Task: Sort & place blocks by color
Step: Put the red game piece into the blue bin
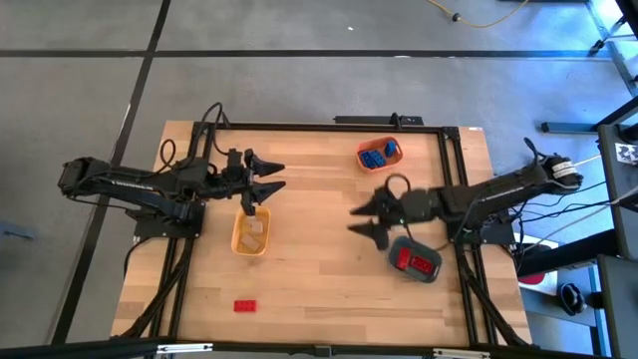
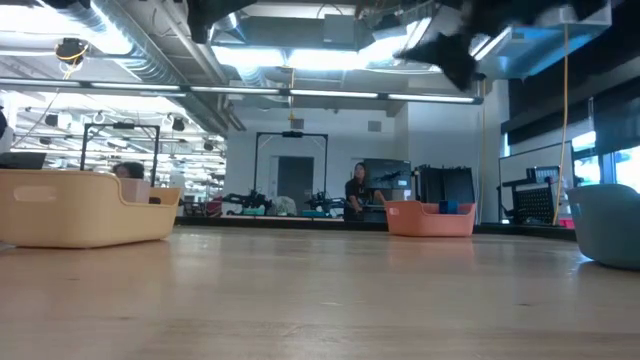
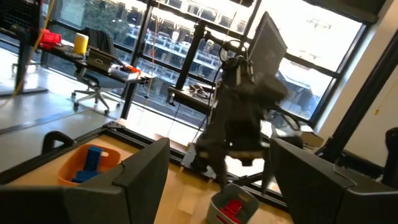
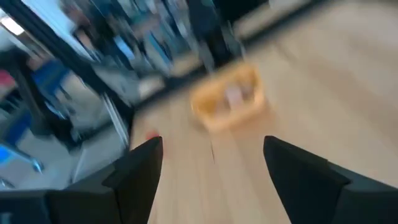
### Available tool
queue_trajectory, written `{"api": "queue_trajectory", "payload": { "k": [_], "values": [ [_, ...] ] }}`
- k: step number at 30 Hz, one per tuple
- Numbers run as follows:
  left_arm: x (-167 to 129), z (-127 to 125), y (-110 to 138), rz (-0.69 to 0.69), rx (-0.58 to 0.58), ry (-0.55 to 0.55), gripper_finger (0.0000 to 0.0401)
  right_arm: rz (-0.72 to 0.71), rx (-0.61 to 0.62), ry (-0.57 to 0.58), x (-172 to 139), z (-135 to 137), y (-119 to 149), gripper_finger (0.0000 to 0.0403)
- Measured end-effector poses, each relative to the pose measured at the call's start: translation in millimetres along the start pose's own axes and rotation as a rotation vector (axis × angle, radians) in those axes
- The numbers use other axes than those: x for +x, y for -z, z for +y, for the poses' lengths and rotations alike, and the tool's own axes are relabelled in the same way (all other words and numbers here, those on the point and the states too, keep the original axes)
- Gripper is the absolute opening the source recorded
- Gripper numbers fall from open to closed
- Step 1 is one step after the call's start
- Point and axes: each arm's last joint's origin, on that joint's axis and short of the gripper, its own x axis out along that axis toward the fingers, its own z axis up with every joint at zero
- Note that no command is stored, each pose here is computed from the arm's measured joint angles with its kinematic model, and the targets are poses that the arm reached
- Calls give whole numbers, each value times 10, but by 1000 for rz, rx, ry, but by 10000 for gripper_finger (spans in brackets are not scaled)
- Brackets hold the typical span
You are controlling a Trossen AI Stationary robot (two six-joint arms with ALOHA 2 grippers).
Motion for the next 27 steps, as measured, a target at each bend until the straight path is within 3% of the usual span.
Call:
{"api": "queue_trajectory", "payload": {
  "k": [4, 9, 18, 27],
  "values": [
    [0, -6, 1, 7, -11, 23, 268, -163, -24, -91, 24, -82, -275, 281],
    [0, -13, 4, 16, -4, 47, 268, -220, -126, -171, 8, -111, -397, 281],
    [0, -12, 4, 16, 52, 47, 268, -226, -315, -141, 12, -123, -390, 281],
    [0, -11, 4, 15, 73, 44, 268, -244, -317, -101, 12, -134, -396, 281]
  ]
}}
